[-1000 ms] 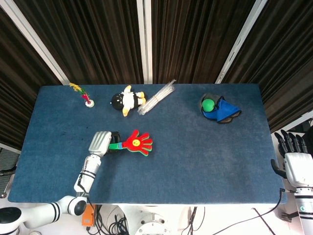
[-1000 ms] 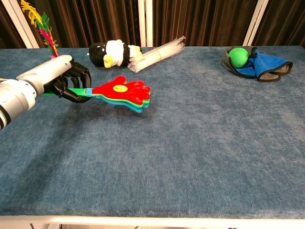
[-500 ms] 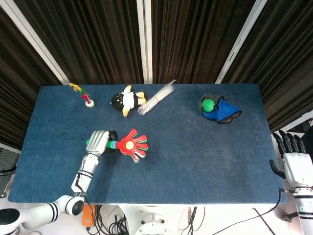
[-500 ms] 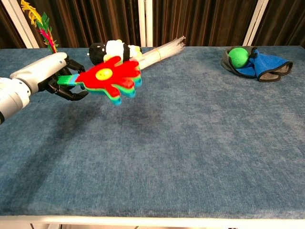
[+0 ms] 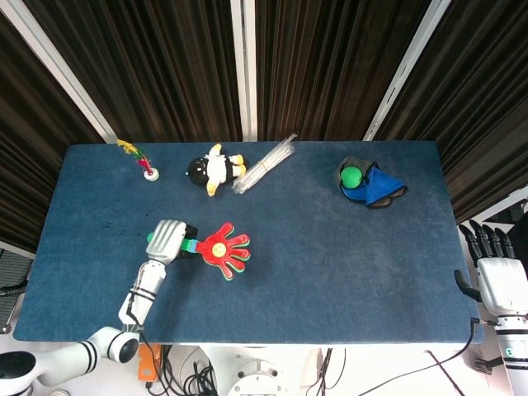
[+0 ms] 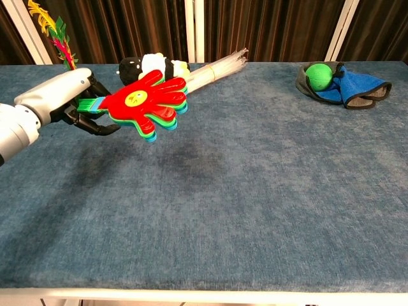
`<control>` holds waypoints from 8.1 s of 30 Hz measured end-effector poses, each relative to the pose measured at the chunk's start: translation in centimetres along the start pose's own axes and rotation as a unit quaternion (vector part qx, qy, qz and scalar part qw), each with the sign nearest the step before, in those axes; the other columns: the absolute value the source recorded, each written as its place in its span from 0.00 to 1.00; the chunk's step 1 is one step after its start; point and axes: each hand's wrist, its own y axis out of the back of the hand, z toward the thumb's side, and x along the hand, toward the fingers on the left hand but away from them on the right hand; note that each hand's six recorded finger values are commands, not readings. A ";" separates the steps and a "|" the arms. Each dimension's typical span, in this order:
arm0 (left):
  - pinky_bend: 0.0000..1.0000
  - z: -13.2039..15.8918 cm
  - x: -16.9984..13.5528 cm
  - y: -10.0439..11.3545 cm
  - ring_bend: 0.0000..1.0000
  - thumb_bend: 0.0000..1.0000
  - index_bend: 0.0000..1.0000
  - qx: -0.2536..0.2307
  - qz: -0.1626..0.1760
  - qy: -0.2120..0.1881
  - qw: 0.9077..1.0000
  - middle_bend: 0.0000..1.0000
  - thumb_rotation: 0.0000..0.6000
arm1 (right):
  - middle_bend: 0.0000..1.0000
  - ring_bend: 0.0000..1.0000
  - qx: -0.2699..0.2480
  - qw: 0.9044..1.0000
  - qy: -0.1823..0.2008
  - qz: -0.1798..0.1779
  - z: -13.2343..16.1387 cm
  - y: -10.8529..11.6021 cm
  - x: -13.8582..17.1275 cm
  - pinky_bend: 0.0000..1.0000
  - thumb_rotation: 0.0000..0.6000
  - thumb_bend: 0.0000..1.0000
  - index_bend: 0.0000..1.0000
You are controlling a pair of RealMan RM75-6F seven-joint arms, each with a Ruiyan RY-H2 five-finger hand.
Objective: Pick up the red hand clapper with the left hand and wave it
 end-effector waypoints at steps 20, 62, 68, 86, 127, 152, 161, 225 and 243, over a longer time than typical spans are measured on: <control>1.00 -0.2 -0.1 0.7 1.00 0.51 1.00 0.039 -0.055 -0.008 0.998 1.00 1.00 | 0.00 0.00 -0.001 1.000 -0.001 0.004 0.1 0.0 0.0 0.00 1.00 0.31 0.00; 1.00 -1.2 -0.8 2.8 1.00 0.58 1.00 0.202 -0.088 -0.140 0.965 1.00 1.00 | 0.00 0.00 -0.006 1.000 0.000 0.012 0.4 -0.1 0.0 0.00 1.00 0.32 0.00; 1.00 -1.0 -0.4 3.3 1.00 0.59 1.00 0.109 -0.083 -0.107 0.985 1.00 1.00 | 0.00 0.00 -0.006 1.000 -0.001 0.013 0.3 -0.1 0.0 0.00 1.00 0.32 0.00; 1.00 -4.3 0.8 7.5 1.00 0.59 1.00 -0.570 0.032 0.078 0.817 1.00 1.00 | 0.00 0.00 -0.002 1.000 0.001 0.016 0.7 -0.4 -0.1 0.00 1.00 0.32 0.00; 1.00 -2.2 0.5 5.8 1.00 0.60 1.00 -0.554 -0.009 0.173 0.814 1.00 1.00 | 0.00 0.00 -0.004 1.000 -0.003 0.024 0.4 -0.8 -0.2 0.00 1.00 0.32 0.00; 1.00 -0.3 -0.4 2.2 1.00 0.61 1.00 -0.033 -0.096 0.007 0.995 1.00 1.00 | 0.00 0.00 -0.008 1.000 -0.006 0.024 -0.2 -0.9 -0.1 0.00 1.00 0.32 0.00; 1.00 -1.1 0.5 5.2 1.00 0.61 1.00 -0.429 -0.016 0.121 0.895 1.00 1.00 | 0.00 0.00 -0.006 1.000 -0.006 0.025 0.0 -0.9 -0.2 0.00 1.00 0.32 0.00; 0.00 -1.0 0.8 0.5 0.00 0.15 0.00 -0.052 -0.051 0.081 0.994 0.00 0.49 | 0.00 0.00 -0.011 0.999 -0.013 0.031 -0.8 -1.3 -0.2 0.00 1.00 0.32 0.00; 0.00 -2.4 -4.3 5.7 0.00 0.13 0.00 0.004 -0.011 0.062 0.998 0.00 0.96 | 0.00 0.00 -0.014 1.000 -0.010 0.023 -0.4 -0.8 -0.1 0.00 1.00 0.32 0.00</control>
